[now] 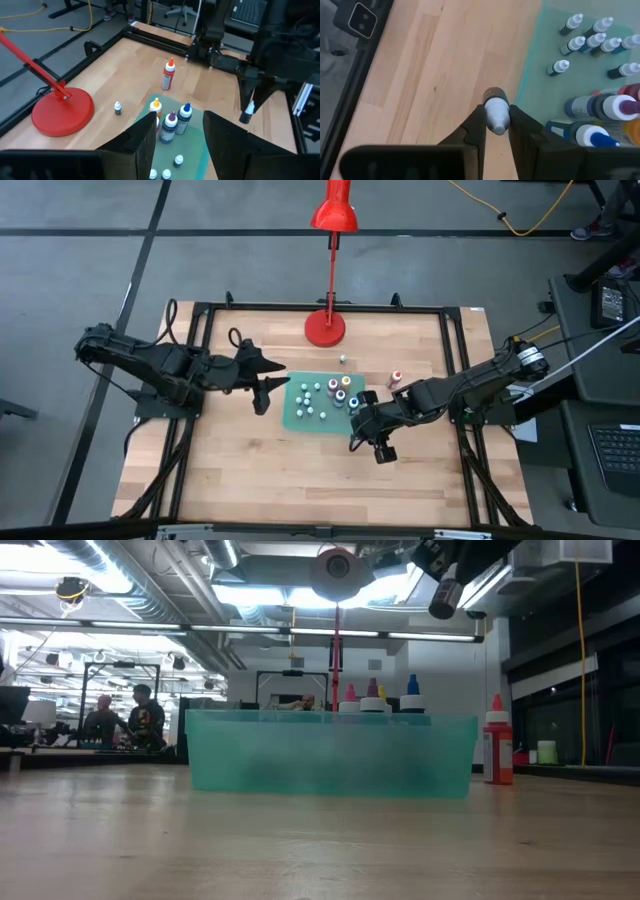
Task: Pick & Place food coloring
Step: Put the small brown food coloring bottle into the green bin
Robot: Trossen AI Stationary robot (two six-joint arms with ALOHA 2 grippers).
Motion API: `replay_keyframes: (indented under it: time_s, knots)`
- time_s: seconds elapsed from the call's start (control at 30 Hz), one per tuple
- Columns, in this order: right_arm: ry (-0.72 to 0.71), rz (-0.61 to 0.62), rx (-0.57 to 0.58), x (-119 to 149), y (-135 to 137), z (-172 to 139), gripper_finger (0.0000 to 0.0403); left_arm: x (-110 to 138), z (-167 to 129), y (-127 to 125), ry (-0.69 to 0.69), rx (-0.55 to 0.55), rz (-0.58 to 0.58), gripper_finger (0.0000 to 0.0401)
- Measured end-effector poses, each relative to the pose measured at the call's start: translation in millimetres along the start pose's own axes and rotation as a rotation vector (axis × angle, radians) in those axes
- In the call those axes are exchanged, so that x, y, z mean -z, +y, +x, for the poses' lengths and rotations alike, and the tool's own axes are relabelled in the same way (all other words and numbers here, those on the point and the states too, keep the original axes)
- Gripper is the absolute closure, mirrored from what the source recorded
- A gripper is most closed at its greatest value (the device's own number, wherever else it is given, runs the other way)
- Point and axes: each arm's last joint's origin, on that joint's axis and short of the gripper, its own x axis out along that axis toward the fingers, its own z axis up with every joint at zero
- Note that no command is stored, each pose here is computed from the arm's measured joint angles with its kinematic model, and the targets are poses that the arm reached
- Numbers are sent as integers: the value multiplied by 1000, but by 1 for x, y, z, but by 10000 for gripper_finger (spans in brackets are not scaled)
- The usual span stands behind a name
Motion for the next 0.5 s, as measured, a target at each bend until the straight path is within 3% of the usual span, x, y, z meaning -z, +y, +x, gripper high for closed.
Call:
replay_keyframes:
  time_s: [0.5]
  knots:
    - [-140,48,-20,-15,3,3,335,13,-16,-20,-62,-57,21,244]
